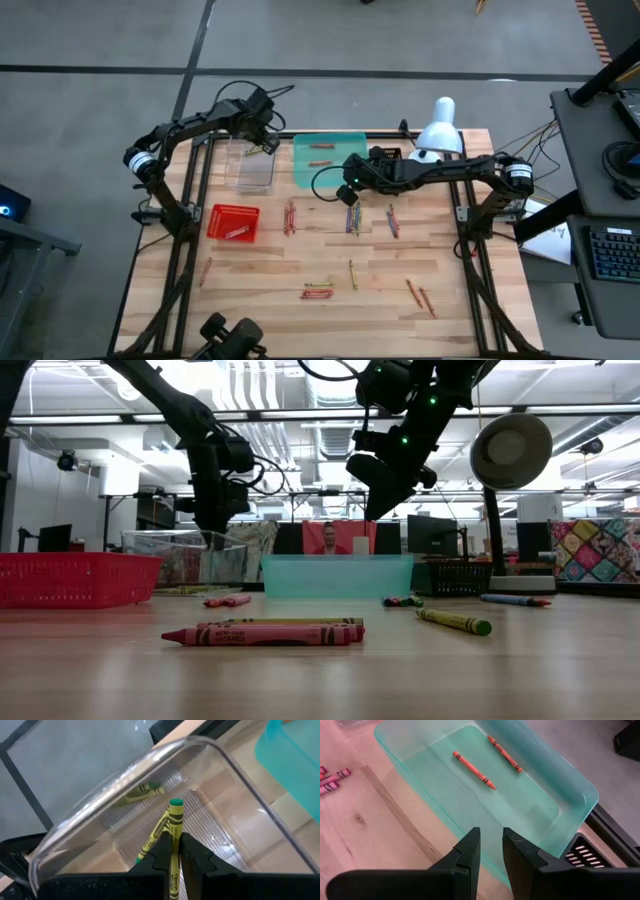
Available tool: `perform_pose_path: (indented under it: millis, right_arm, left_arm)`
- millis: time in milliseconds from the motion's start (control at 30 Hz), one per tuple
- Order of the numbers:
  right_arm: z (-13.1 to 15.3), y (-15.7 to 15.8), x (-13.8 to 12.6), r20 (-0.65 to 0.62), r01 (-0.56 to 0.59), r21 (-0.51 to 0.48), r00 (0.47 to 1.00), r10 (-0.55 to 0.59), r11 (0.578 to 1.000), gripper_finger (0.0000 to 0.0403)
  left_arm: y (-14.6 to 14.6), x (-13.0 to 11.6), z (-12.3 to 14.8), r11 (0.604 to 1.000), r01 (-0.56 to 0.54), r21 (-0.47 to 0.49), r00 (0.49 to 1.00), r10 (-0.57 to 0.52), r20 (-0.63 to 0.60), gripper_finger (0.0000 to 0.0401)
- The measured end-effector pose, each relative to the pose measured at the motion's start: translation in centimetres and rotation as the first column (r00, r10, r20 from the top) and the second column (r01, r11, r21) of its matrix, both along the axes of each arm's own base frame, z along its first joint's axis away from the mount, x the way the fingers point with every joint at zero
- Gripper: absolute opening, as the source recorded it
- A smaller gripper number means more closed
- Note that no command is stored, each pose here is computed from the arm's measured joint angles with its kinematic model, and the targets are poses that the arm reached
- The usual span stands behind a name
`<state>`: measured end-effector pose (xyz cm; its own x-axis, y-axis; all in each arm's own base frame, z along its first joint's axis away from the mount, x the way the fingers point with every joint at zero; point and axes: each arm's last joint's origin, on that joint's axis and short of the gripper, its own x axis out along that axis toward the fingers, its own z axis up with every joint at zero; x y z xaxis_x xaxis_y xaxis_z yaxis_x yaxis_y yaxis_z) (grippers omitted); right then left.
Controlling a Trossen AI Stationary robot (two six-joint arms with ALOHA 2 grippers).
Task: Sort crayons
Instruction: Put the green crayon into the transparent bin
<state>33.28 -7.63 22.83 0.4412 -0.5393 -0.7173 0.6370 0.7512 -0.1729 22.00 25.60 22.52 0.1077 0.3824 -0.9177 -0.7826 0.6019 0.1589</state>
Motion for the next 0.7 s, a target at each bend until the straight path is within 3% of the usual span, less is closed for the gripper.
perform_pose_path:
  millis: [700]
  right_arm:
    - [0.0,0.2,0.0,0.003,-0.003,0.003,1.0,0.003,1.0,0.0073]
  left_arm:
    - [-1.9,0.0,-1.8,0.995,0.001,-0.098,0.997,-0.008,-0.073,0.0002]
